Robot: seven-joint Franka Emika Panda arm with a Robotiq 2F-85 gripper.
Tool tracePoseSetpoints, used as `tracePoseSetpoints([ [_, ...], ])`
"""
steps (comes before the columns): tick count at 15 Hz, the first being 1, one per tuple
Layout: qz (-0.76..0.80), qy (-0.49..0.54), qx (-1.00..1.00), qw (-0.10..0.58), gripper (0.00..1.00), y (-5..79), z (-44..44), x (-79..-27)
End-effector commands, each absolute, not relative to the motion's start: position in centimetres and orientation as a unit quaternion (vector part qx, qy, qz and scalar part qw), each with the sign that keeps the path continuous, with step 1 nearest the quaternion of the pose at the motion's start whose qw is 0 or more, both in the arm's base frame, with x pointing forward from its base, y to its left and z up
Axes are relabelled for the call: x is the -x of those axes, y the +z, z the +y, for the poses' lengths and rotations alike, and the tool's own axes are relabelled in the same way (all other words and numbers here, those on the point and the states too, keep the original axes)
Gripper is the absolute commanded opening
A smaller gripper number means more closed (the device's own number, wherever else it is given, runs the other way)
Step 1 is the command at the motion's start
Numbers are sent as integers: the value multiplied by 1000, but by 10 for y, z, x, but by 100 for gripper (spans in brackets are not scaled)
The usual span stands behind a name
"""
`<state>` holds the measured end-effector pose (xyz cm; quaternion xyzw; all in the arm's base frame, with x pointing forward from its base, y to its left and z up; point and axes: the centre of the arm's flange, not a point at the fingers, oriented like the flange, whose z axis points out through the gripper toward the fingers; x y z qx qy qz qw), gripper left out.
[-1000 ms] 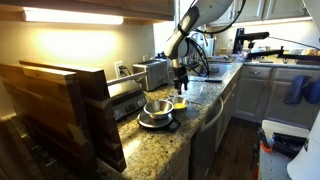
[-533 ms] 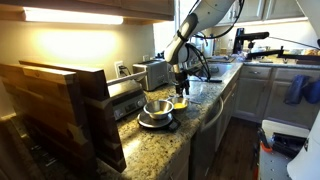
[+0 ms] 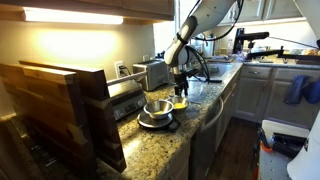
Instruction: Use the spoon on the counter to scoop some of the contents in the bowl on the left into the bowl on the right
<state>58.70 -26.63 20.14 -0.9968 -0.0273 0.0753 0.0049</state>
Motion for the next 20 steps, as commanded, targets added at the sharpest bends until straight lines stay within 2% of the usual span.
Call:
tracePoseSetpoints([
  [1,-6,40,999,-30,100,199,-269,-581],
  [8,4,27,997,-74,100,204,-285,-581],
  [20,57,-3,997,-53,100,219,-274,-584],
])
